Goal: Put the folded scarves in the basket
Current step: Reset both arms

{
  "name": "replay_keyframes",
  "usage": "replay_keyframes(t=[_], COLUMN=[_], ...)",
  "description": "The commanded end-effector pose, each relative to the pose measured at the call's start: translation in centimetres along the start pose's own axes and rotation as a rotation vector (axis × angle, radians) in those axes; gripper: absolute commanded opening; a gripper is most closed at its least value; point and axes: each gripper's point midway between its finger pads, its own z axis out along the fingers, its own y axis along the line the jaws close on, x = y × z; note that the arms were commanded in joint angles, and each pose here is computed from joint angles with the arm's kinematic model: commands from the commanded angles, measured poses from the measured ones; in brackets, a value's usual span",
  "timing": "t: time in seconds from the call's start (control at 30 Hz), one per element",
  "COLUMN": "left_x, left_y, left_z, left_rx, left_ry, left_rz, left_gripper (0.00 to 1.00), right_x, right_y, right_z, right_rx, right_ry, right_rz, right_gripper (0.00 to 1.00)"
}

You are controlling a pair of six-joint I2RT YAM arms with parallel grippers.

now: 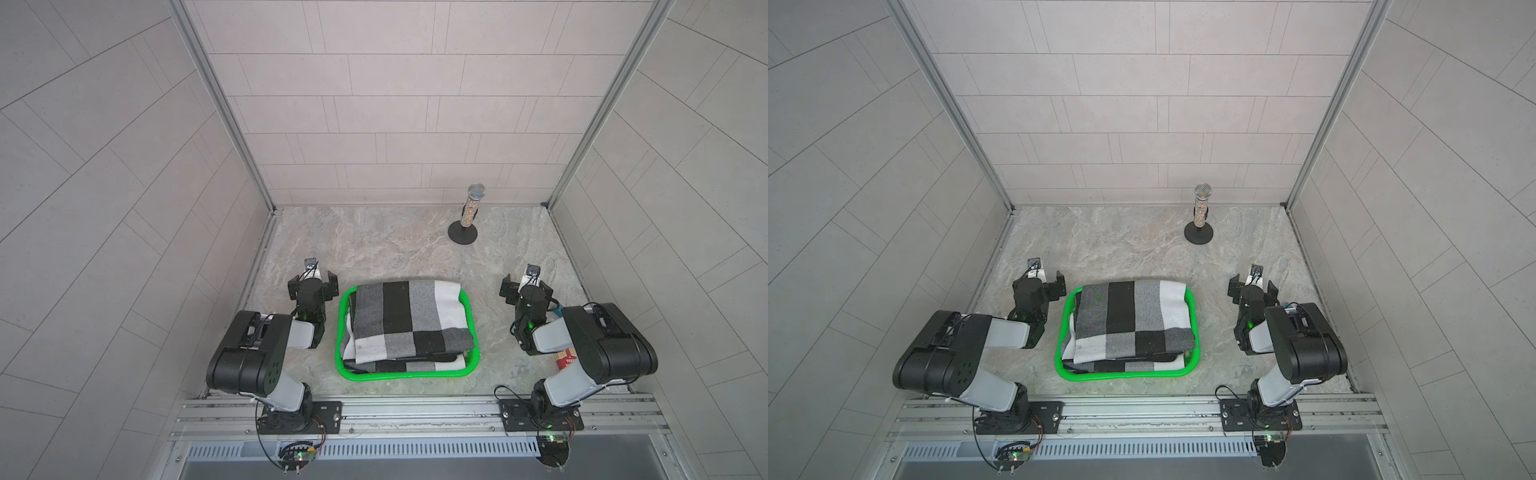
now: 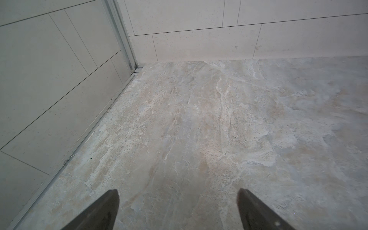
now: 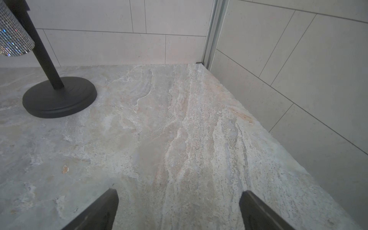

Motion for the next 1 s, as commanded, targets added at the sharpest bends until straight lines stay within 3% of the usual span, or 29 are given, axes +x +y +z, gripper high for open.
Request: replay_keyframes(t=[0.0,0.17,0.97], left_x=[-0.9,-0.4,-0.5], left_y=[0.4,2.4,2.4], left_z=[0.4,1.7,1.6], left_rx=[-0.017,-0.066,-0.066], left_ry=[-0.019,0.036,0.022], left_rz=[-0.019,-0.113,-0.115], left_gripper=[1.0,1.0,1.0], right_x=[-1.5,-1.3,-1.3], right_y=[0.4,0.7,0.6], right_z=[0.5,1.7,1.6], right_rx=[-0.009,0.008,0.007], right_ry=[-0.043,0.034,0.029], right_rz=[0.005,-0.022,-0.021], right_gripper=[1.0,1.0,1.0])
